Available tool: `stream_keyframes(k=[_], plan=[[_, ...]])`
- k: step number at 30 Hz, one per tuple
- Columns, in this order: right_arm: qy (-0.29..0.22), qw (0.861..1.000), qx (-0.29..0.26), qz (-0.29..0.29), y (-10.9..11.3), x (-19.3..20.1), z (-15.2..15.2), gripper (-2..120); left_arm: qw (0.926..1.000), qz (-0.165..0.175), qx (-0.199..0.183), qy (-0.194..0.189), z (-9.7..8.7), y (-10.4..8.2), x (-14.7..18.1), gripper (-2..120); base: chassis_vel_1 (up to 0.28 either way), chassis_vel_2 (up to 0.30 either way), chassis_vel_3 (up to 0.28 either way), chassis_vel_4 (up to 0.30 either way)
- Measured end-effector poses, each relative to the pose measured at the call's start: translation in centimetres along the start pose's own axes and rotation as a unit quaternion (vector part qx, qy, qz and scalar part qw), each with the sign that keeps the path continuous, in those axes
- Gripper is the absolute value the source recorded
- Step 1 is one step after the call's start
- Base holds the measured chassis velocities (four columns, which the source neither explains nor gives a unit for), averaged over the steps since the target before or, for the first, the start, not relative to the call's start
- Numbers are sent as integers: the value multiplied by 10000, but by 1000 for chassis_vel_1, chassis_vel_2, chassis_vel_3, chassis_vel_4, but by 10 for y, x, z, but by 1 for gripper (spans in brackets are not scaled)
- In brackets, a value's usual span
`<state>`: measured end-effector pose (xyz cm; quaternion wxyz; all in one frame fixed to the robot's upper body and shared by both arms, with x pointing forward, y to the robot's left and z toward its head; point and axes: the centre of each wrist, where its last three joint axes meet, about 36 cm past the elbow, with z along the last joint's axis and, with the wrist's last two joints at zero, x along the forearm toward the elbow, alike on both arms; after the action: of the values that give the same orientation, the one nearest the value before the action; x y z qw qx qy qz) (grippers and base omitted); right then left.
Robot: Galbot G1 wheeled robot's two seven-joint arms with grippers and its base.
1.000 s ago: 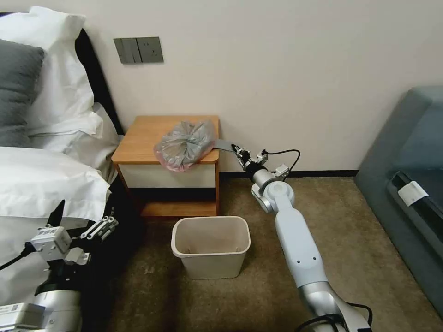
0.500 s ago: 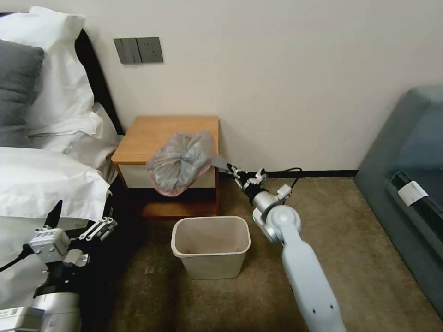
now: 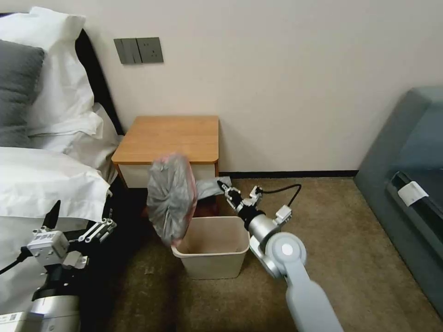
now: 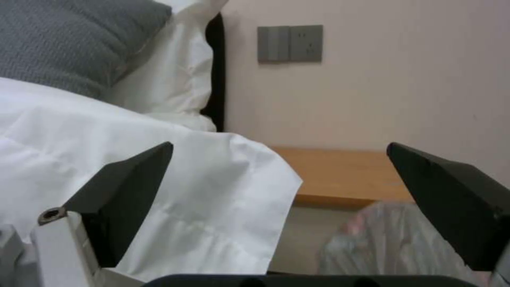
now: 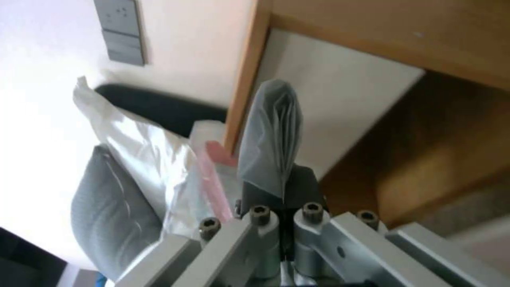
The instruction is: Pick up the garbage bag from the table and place it over the trash can.
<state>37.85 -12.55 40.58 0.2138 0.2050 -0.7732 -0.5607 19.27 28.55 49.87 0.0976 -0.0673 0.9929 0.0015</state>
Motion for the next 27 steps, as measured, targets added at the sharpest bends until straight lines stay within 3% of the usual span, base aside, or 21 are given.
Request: stream_keyframes(k=[7,11,27], plan=[[-226,9948,881,466,-10,24,31,0,10000,21,21,26,4,0,-1,100,0,0,0,0],[-294,9921,1077,573,-15,30,41,0,10000,27,18,38,5,0,-1,100,0,0,0,0],[-173,9900,1080,893,-28,48,47,0,9998,194,-34,47,16,3,0,100,0,0,0,0]])
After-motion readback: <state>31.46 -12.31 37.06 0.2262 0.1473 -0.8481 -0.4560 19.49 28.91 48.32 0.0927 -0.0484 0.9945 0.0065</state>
